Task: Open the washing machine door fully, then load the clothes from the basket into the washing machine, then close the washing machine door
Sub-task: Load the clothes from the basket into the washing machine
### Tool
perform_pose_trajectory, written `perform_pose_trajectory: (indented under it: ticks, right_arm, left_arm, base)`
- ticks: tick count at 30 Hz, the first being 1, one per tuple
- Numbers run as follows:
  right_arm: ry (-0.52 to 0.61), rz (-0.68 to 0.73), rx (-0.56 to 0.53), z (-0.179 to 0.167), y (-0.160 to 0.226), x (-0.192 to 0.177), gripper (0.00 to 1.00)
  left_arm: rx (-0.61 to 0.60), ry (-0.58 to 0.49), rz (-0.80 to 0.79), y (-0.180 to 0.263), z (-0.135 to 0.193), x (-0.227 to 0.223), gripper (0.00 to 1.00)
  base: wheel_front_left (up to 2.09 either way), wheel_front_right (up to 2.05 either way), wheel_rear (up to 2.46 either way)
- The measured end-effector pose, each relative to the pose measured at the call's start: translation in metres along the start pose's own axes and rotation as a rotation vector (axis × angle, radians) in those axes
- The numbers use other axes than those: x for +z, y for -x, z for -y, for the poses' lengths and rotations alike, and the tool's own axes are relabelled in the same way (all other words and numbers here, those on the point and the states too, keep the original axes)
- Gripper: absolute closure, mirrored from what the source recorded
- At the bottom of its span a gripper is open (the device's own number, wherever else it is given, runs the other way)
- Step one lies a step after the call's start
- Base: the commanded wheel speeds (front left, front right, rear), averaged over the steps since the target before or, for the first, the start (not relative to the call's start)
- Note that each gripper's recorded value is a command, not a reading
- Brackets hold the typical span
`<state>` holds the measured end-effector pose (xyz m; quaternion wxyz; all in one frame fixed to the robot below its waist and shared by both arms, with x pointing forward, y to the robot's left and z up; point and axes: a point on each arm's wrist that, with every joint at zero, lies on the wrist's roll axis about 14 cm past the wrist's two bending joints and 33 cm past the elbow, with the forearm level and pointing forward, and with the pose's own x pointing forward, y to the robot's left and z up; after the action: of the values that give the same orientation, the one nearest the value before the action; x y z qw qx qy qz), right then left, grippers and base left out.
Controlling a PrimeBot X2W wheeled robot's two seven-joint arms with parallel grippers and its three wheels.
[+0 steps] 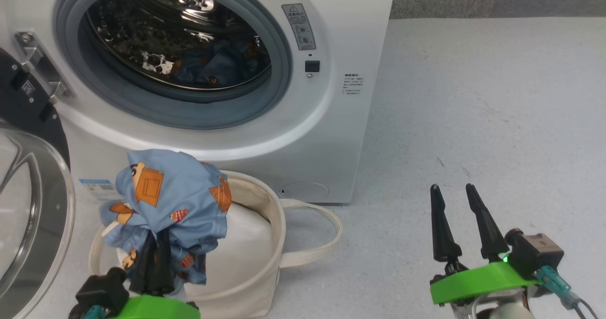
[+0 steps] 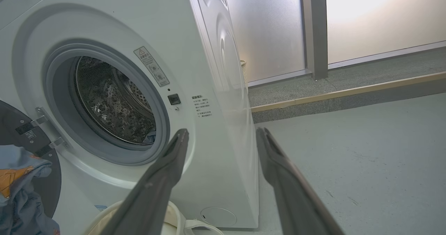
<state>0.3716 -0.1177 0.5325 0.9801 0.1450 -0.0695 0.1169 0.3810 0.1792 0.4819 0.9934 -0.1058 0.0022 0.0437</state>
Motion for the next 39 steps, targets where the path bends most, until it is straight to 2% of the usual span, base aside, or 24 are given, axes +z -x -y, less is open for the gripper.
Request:
perform_pose_trajectory:
  ticks: [9, 17, 32, 39]
  right_arm:
    - [-0.004, -0.034, -0.03, 0.011, -0.001, -0.012, 0.0]
    - [-0.008, -0.071, -0.061, 0.025, -0.011, -0.027, 0.0]
    - [-0.001, -0.13, -0.117, 0.067, -0.058, -0.068, 0.0]
    - [0.003, -0.176, -0.148, 0.087, -0.068, -0.096, 0.0]
  left_arm:
    - [-0.031, -0.037, -0.029, -0.012, 0.009, -0.012, 1.0]
    - [-0.105, -0.096, 0.035, -0.065, 0.032, 0.002, 1.0]
    - [-0.221, -0.241, 0.12, -0.222, 0.071, 0.002, 1.0]
    - [-0.206, -0.309, 0.15, -0.29, 0.072, -0.004, 1.0]
  base:
    - [0.0, 0.0, 0.0]
    - [0.0, 0.0, 0.0]
    - [0.0, 0.0, 0.0]
    - [0.0, 0.0, 0.0]
